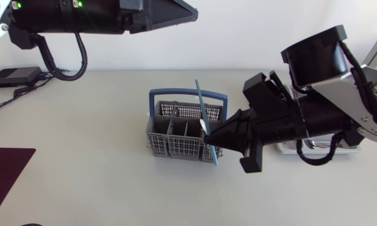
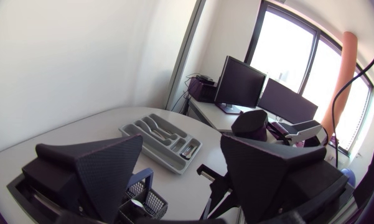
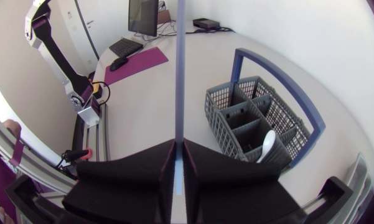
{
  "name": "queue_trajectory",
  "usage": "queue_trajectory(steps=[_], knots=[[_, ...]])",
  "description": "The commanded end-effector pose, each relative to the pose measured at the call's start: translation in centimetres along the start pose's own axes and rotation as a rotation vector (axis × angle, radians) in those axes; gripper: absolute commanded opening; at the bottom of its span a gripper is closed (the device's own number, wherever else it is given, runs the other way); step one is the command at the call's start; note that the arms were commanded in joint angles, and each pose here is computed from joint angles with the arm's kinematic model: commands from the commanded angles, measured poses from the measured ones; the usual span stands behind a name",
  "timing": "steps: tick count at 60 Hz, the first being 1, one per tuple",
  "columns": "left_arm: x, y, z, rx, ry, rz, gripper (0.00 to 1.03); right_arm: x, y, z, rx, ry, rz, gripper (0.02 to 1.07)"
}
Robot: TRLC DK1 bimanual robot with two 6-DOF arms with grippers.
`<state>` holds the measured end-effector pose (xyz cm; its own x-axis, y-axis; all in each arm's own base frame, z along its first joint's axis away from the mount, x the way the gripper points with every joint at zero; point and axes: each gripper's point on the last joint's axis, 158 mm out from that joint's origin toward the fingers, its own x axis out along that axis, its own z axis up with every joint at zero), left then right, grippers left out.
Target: Sort the cutlery from the basket into the organizer compartments.
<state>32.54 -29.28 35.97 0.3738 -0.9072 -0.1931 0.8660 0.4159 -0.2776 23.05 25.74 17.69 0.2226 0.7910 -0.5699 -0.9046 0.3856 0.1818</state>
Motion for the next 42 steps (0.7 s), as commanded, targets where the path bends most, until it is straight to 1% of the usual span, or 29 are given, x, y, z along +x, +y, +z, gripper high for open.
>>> queue_trajectory(steps=[1, 8, 12, 16, 19, 24, 32, 34, 42], knots=[[-0.4, 1.0, 1.2, -0.029, -0.023, 0.013, 0.97, -1.0, -0.5, -1.2, 0.006, 0.007, -0.025, 0.07], [-1.7, 2.5, 1.1, -0.035, -0.018, 0.060, 0.95, -3.0, -2.5, -2.0, 0.030, 0.000, -0.095, 0.07], [-1.9, 2.8, -0.1, -0.024, 0.019, 0.074, 0.95, -4.3, -4.1, -2.5, 0.054, -0.001, -0.149, 0.07], [-2.0, 3.6, -1.7, -0.009, 0.064, 0.125, 0.94, -5.6, -6.2, -3.1, 0.081, -0.006, -0.213, 0.07], [-1.7, 3.7, -3.3, 0.003, 0.108, 0.139, 0.94, -6.5, -7.9, -3.7, 0.106, -0.006, -0.263, 0.07], [-1.5, 5.2, -5.9, 0.014, 0.168, 0.227, 0.94, -8.3, -11.4, -4.9, 0.178, 0.000, -0.351, 0.07], [-0.6, 6.3, -10.2, 0.073, 0.290, 0.342, 0.94, -11.0, -17.5, -7.9, 0.298, 0.037, -0.498, 0.07], [-0.1, 6.1, -11.4, 0.089, 0.321, 0.350, 0.94, -11.3, -19.0, -8.9, 0.342, 0.057, -0.515, 0.07], [1.0, 5.9, -14.3, 0.123, 0.400, 0.388, 0.94, -12.1, -23.8, -12.4, 0.480, 0.130, -0.602, 0.07]])
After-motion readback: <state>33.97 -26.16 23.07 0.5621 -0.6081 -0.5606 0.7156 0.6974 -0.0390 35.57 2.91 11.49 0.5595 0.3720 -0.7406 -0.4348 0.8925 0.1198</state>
